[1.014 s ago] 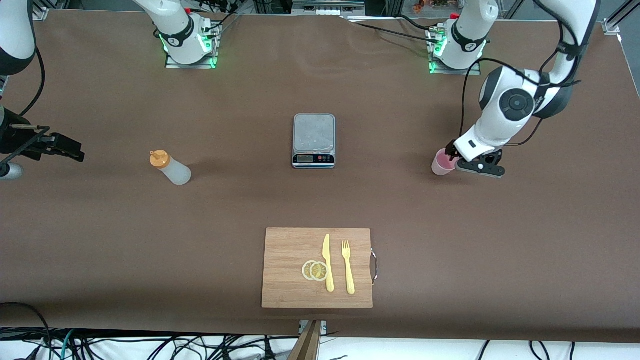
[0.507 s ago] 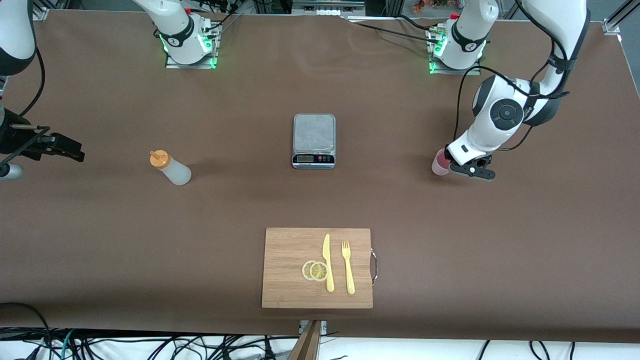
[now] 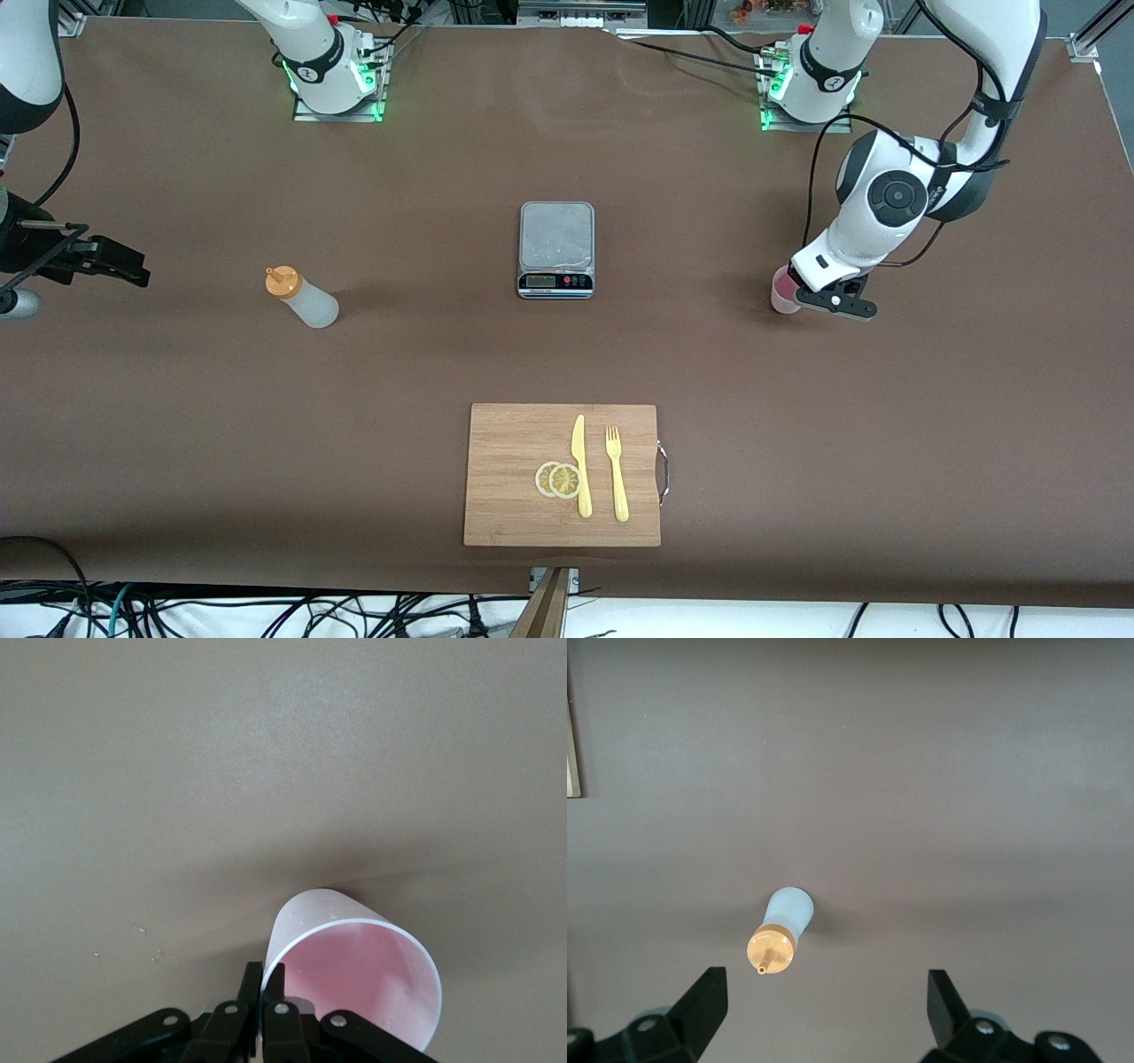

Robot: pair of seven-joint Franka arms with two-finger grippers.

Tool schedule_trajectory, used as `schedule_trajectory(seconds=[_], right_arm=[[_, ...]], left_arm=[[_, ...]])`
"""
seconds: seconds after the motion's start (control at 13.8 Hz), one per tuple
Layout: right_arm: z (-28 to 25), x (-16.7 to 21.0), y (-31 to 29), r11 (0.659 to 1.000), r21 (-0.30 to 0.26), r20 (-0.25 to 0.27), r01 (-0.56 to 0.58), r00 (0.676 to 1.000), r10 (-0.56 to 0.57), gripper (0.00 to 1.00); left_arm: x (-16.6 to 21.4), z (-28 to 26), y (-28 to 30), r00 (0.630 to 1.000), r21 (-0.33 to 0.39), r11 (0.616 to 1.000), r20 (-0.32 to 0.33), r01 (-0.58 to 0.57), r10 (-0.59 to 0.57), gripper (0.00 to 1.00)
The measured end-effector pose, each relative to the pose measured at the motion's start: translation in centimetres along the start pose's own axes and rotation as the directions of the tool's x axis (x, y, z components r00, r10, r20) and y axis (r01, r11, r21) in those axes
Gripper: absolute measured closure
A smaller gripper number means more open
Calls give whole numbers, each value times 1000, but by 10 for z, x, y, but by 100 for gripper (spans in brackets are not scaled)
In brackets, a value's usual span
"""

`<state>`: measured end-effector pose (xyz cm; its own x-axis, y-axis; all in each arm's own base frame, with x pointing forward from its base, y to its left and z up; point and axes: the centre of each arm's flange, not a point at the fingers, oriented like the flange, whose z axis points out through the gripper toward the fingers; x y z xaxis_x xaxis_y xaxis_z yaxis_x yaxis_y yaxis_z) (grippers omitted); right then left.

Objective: Add sauce to pink cup with both arms
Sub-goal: 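Lift the pink cup with the left gripper, then carry the pink cup onto the digital scale and lower it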

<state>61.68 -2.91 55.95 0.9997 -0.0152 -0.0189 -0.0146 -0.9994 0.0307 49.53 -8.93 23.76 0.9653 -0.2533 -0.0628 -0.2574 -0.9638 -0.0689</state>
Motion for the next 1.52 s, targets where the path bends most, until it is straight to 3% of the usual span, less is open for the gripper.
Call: schedule_trajectory(seconds=[0.29, 0.51, 0.72, 1.16, 1.52], right_arm=[[0, 0, 0, 1000, 0, 0, 0, 1000, 0, 0], [0, 0, 1, 1000, 0, 0, -1, 1000, 1, 0], [0, 0, 2, 1000, 0, 0, -3, 1000, 3, 0], [0, 0, 2, 1000, -1, 0, -4, 1000, 4, 0], [0, 0, 3, 1000, -1, 1, -4, 1000, 4, 0]], left_arm=[[19, -37, 24, 1000, -5, 1000, 20, -22, 22, 96], [43, -103, 75, 995, -105, 992, 82, 69, -60, 96], [51, -137, 160, 980, -165, 968, 100, 187, -172, 96], [46, -104, 349, 910, -201, 893, 199, 402, -364, 96], [33, -62, 399, 888, -169, 877, 184, 450, -421, 96]])
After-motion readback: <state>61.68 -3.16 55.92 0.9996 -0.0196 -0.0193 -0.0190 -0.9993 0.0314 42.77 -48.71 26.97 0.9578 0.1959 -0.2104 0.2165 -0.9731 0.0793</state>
